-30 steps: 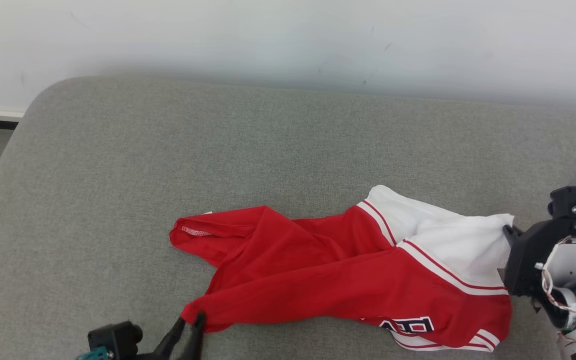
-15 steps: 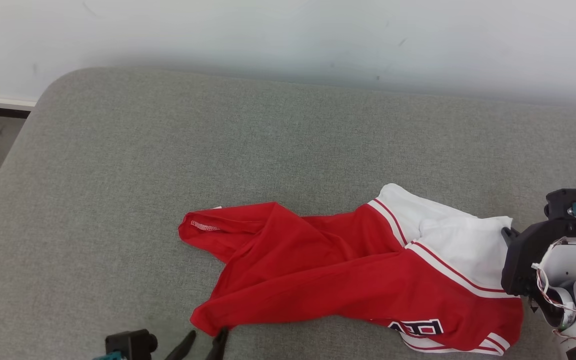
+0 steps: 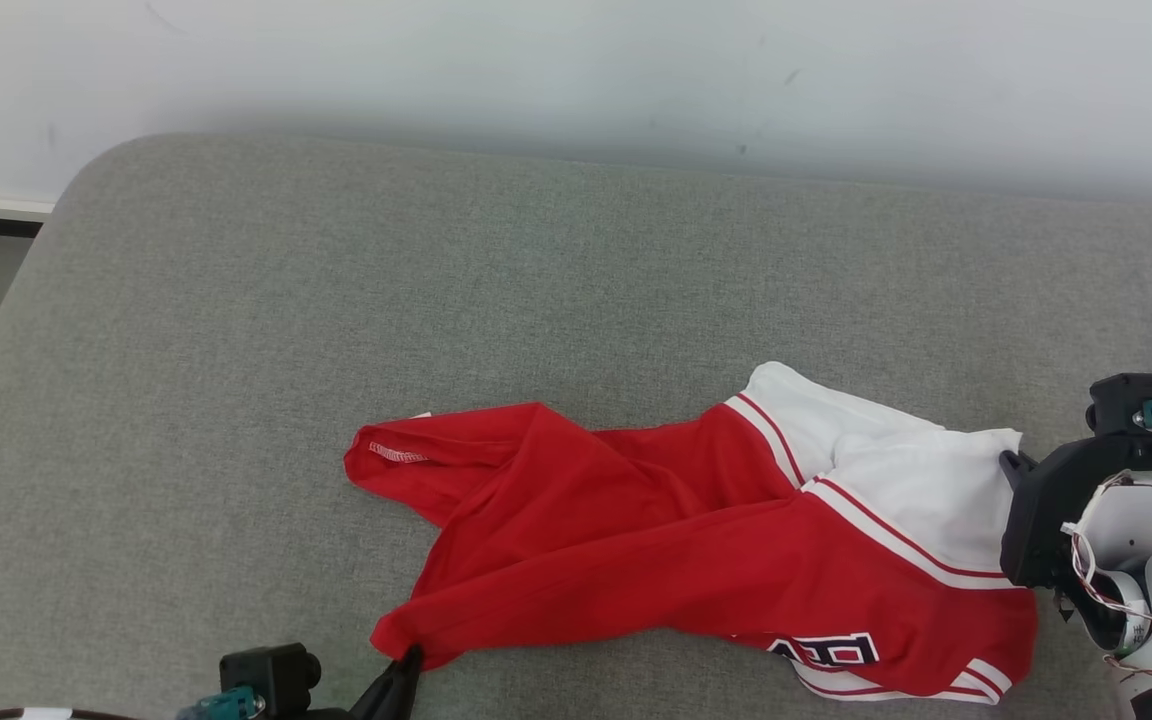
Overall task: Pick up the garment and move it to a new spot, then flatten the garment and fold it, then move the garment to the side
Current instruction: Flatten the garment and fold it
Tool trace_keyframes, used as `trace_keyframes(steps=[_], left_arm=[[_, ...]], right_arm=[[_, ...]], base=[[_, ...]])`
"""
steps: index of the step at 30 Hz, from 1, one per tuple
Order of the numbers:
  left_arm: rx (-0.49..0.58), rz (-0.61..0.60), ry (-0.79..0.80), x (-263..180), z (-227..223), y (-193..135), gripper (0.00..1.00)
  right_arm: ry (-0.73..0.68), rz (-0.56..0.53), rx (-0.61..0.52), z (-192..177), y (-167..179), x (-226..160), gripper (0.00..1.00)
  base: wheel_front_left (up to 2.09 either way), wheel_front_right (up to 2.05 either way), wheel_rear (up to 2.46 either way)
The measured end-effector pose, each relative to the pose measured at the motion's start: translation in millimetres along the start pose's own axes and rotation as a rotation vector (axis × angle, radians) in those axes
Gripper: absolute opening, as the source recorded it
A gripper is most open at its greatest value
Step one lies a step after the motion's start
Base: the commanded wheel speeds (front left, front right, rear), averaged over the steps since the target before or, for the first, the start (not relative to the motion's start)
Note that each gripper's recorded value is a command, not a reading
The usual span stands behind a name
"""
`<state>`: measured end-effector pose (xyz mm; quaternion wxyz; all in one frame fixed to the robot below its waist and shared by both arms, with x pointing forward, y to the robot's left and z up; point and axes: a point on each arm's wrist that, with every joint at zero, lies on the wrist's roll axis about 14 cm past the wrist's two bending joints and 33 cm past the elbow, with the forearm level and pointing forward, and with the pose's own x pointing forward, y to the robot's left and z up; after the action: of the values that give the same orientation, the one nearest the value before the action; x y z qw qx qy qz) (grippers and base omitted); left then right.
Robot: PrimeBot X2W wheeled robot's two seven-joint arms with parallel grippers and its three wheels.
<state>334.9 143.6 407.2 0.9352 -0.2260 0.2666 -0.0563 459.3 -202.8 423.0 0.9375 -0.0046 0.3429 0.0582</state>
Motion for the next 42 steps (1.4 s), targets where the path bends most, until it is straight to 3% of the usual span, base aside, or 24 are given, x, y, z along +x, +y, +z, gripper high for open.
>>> trace_keyframes(steps=[3, 7, 10, 14, 24, 31, 37, 39, 41, 42], left_arm=[[0.0, -0.011, -0.011, 0, 2, -2, 0.0], [-0.068, -0.052, -0.156, -4, 38, -9, 0.0], [-0.175, -0.165, -0.318, -16, 82, -28, 0.0], [-0.211, -0.264, -0.441, -37, 123, -39, 0.0], [-0.098, -0.532, -0.619, -75, 218, -104, 0.0], [-0.017, -0.654, -0.643, -75, 275, -144, 0.0], [-0.01, -0.64, -0.607, -26, 323, -154, 0.0], [-0.045, -0.619, -0.626, -3, 344, -154, 0.0], [-0.081, -0.564, -0.684, 23, 372, -145, 0.0], [-0.081, -0.532, -0.723, 35, 387, -140, 0.0]], right_arm=[[-0.005, -0.003, 0.002, 1, -1, -1, 0.0], [-0.072, 0.019, 0.053, 15, 2, -4, 0.0], [-0.168, 0.065, 0.12, 37, 9, -10, 0.0], [-0.323, 0.121, 0.134, 81, 17, -28, 0.0], [-0.746, 0.161, 0.026, 191, 11, -117, 0.0], [-0.991, 0.16, -0.077, 254, 10, -176, 0.0], [-0.924, 0.181, -0.114, 272, 17, -139, 0.0], [-0.92, 0.183, -0.077, 283, 13, -120, 0.0], [-0.913, 0.202, 0.031, 294, 7, -96, 0.0], [-0.901, 0.167, 0.012, 297, 2, -83, 0.0]], base=[[0.0, 0.0, 0.0], [0.0, 0.0, 0.0], [0.0, 0.0, 0.0], [0.0, 0.0, 0.0], [0.0, 0.0, 0.0], [0.0, 0.0, 0.0], [0.0, 0.0, 0.0], [0.0, 0.0, 0.0], [0.0, 0.0, 0.0], [0.0, 0.0, 0.0]])
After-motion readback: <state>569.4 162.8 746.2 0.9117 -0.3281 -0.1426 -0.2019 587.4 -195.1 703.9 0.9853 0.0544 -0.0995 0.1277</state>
